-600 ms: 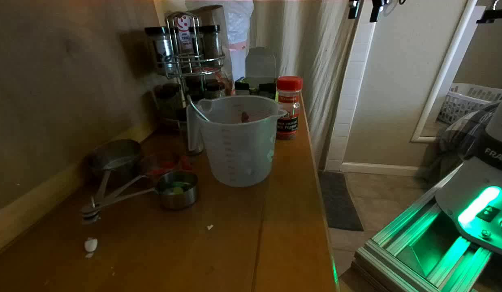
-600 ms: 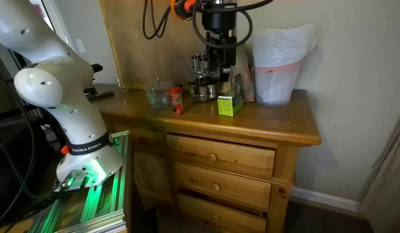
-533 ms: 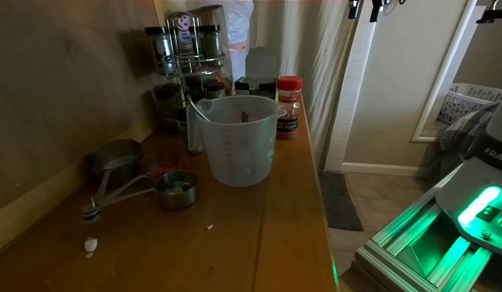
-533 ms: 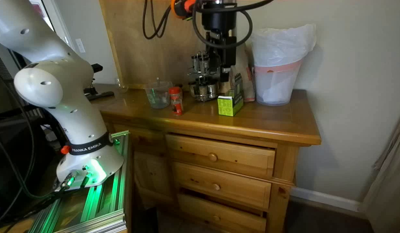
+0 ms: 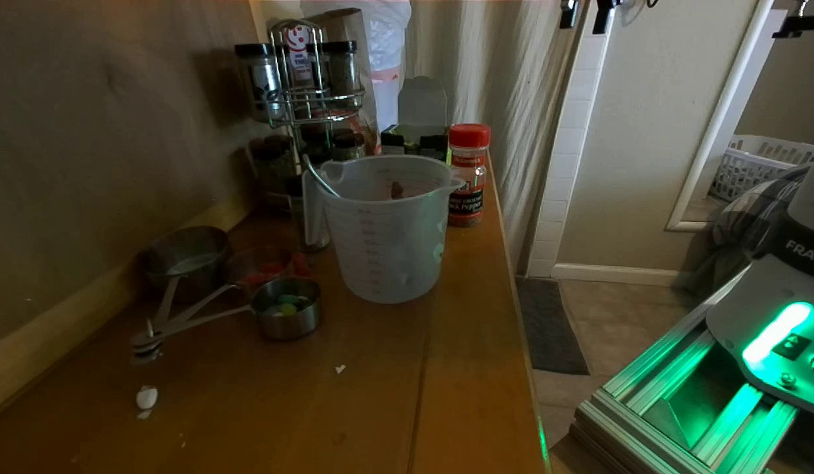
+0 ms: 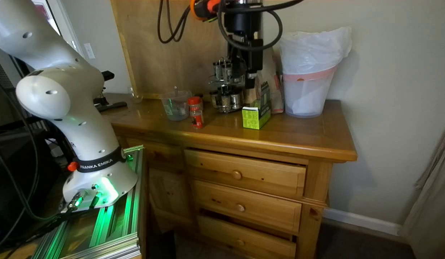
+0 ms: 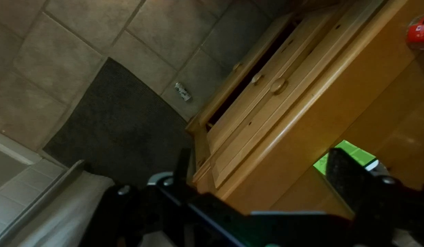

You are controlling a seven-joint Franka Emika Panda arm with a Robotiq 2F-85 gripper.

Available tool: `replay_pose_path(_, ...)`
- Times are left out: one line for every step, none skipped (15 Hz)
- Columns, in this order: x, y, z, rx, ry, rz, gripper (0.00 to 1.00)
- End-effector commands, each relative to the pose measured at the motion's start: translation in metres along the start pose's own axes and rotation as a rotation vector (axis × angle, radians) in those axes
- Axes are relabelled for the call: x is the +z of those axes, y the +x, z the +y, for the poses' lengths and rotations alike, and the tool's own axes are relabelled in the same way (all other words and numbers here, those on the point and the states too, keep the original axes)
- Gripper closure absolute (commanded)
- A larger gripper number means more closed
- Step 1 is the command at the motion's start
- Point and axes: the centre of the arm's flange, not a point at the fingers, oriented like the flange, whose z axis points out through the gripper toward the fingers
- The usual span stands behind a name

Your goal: Move the fork to the green box

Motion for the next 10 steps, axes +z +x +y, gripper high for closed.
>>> replay_pose_path(-0.022,-0.022,-0.057,-0.186,0.017,0.061,0.0)
replay_pose_path(-0.03,-0.028,-0.074,-0.238,0.018,0.072,0.0)
replay_pose_path(-0.039,-0.036,-0.093,-0.291,0.022,0.078,0.0)
replay_pose_path(-0.046,-0.045,-0.11,-0.345,0.023,0.082,0.0)
replay_pose_path(-0.055,-0.057,-0.128,-0.402,0.017,0.085,0.0)
replay_pose_path(-0.062,-0.069,-0.146,-0.458,0.009,0.086,0.0)
replay_pose_path(-0.069,-0.081,-0.162,-0.515,-0.012,0.086,0.0)
replay_pose_path(-0.075,-0.092,-0.176,-0.57,-0.026,0.087,0.0)
replay_pose_path(-0.081,-0.097,-0.185,-0.622,-0.062,0.092,0.0)
replay_pose_path(-0.072,-0.071,-0.17,-0.531,-0.042,0.074,0.0)
